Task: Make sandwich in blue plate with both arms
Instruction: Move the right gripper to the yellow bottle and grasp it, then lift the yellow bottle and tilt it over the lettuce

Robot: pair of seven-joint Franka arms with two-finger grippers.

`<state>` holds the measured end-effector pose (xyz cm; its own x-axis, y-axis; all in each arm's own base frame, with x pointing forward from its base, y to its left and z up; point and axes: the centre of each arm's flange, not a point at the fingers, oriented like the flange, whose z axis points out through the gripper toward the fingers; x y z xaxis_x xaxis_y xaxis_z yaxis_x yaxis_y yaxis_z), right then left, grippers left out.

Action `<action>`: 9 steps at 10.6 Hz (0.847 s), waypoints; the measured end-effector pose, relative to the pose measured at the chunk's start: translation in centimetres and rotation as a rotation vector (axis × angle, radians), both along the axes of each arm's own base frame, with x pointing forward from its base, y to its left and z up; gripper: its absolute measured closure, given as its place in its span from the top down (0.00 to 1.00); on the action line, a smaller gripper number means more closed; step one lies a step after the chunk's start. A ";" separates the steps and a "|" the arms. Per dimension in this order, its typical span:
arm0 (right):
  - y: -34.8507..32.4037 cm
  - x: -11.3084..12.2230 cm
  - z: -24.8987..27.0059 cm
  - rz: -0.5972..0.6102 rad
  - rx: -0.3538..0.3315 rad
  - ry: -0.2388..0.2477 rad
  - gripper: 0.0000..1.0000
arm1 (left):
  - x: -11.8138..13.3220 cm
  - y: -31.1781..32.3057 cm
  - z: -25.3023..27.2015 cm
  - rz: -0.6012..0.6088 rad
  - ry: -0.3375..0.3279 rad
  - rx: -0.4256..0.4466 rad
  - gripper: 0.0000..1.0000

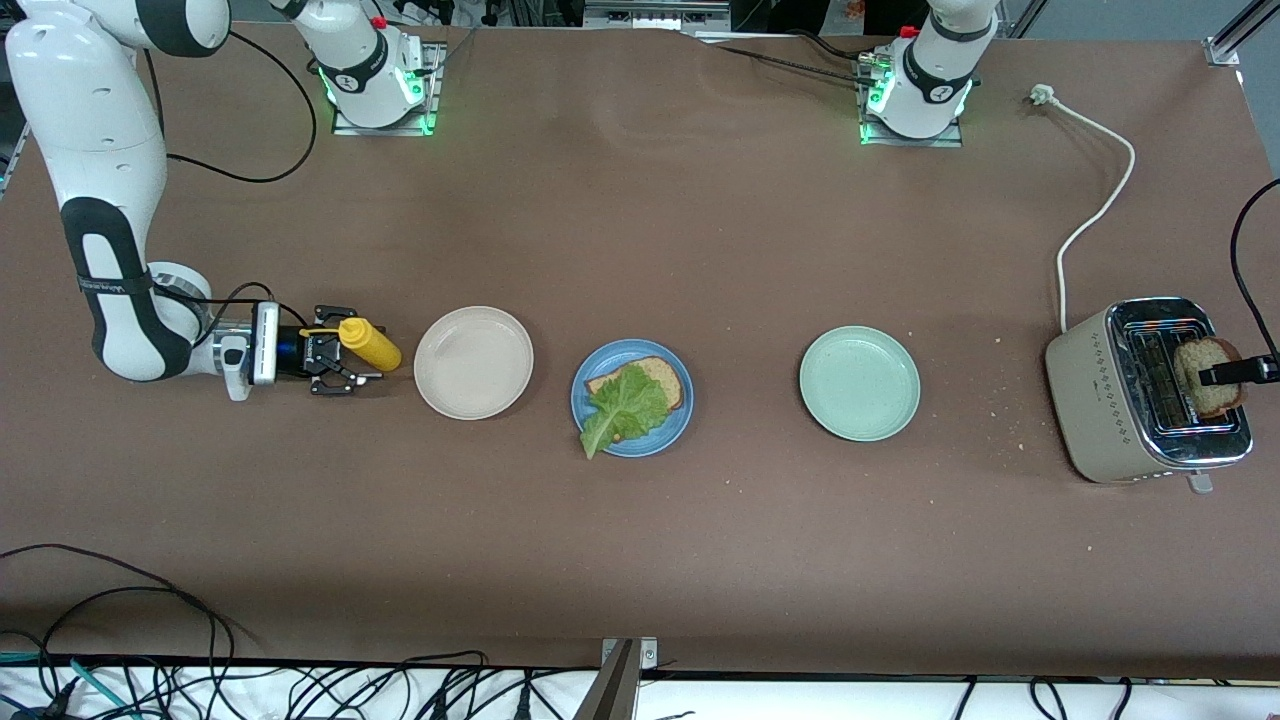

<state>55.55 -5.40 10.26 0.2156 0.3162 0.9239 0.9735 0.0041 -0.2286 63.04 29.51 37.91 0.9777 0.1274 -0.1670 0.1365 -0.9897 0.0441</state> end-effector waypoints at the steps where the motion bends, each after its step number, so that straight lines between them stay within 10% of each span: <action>1: 0.1 0.0 0.0 0.002 0.001 0.000 0.55 | 0.0 -0.1 0.0 -0.001 -0.001 0.000 0.95; 5: 0.4 0.2 0.1 -0.003 -0.002 0.024 0.18 | 0.2 -0.2 0.3 -0.004 -0.008 0.001 0.95; 9: -0.2 3.5 3.4 -0.006 -0.102 0.188 0.11 | 0.3 -0.2 0.6 -0.005 -0.014 0.004 1.00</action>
